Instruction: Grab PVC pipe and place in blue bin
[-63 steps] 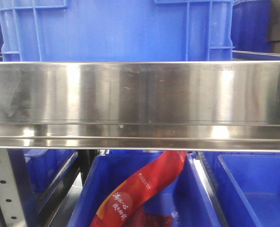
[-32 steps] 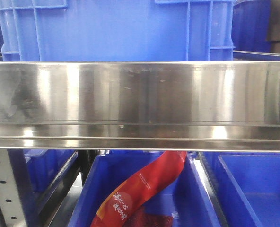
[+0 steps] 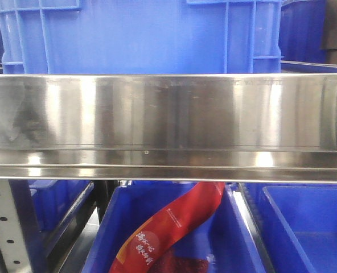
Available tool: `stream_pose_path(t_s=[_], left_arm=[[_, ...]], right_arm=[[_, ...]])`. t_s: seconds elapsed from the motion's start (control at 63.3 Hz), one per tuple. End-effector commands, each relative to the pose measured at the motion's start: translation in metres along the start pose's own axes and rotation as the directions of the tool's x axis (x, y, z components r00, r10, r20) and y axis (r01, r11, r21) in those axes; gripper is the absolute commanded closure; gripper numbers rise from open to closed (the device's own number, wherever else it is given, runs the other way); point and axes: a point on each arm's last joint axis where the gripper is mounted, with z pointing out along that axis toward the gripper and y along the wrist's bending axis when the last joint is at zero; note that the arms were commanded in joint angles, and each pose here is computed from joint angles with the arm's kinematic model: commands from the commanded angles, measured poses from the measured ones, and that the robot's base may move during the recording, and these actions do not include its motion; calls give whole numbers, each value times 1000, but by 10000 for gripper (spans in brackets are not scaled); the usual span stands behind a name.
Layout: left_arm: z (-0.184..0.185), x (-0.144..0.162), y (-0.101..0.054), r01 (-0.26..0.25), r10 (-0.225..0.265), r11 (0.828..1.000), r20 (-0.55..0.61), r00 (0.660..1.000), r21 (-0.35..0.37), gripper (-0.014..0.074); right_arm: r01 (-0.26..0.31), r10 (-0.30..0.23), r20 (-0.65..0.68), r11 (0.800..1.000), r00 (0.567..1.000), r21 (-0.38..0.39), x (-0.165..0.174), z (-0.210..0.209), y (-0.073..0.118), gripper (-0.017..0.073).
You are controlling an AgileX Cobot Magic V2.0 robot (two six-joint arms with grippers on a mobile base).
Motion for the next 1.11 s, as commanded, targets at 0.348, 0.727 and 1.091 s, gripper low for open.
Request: stream_pose_path(t_s=[0.348,0.727,1.091], left_arm=[[-1,-1,-1,7,-7,1000,20,1000,6,705],[-1,-1,-1,7,-7,1000,20,1000,6,705],[-1,-2,-1,7,-8,1000,23,1000,6,705]], right_arm=[[57,-71,63,978,995,199,39,-42,-27,728],[-29,-30,110,867,993,498,143,-101,-50,728],[38,-91,68,832,994,554,191,-108,-57,728]])
